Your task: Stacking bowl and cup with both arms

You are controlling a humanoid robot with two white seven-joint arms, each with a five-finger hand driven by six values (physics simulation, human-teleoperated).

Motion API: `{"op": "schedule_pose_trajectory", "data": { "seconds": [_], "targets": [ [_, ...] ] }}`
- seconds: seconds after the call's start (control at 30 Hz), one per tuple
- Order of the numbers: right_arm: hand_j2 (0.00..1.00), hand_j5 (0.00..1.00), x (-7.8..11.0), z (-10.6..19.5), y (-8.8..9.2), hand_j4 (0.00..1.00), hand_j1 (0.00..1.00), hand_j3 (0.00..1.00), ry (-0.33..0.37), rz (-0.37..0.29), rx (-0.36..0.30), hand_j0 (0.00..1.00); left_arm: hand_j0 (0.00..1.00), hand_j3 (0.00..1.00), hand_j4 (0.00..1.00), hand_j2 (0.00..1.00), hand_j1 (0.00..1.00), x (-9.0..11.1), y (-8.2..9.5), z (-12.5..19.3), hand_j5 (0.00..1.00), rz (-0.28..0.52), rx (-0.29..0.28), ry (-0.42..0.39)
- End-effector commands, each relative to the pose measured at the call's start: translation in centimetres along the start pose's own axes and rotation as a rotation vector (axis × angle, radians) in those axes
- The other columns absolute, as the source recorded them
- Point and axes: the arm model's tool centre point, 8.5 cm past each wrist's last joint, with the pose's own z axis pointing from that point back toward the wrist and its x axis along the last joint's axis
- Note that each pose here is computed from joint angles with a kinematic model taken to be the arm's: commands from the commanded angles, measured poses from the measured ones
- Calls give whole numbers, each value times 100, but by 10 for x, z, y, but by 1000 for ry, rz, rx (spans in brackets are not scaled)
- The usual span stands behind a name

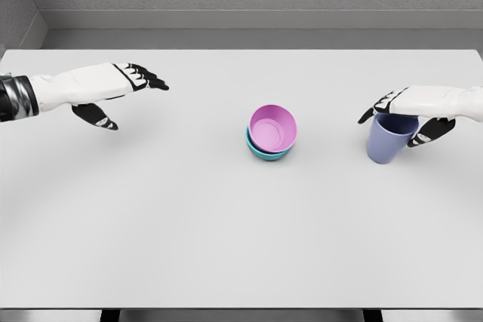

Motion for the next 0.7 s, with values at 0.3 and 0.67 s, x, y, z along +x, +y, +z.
{"op": "schedule_pose_trajectory", "data": {
  "seconds": [0.3, 0.67],
  "targets": [
    [78, 78, 2, 1, -4, 78, 78, 78, -7, 6, -8, 78, 100, 100, 100, 100, 100, 0, 0, -1, 100, 7, 7, -2],
    [75, 75, 14, 0, -14, 75, 75, 75, -35, 43, -17, 75, 100, 100, 100, 100, 100, 0, 1, 1, 100, 6, 6, 1]
  ]
}}
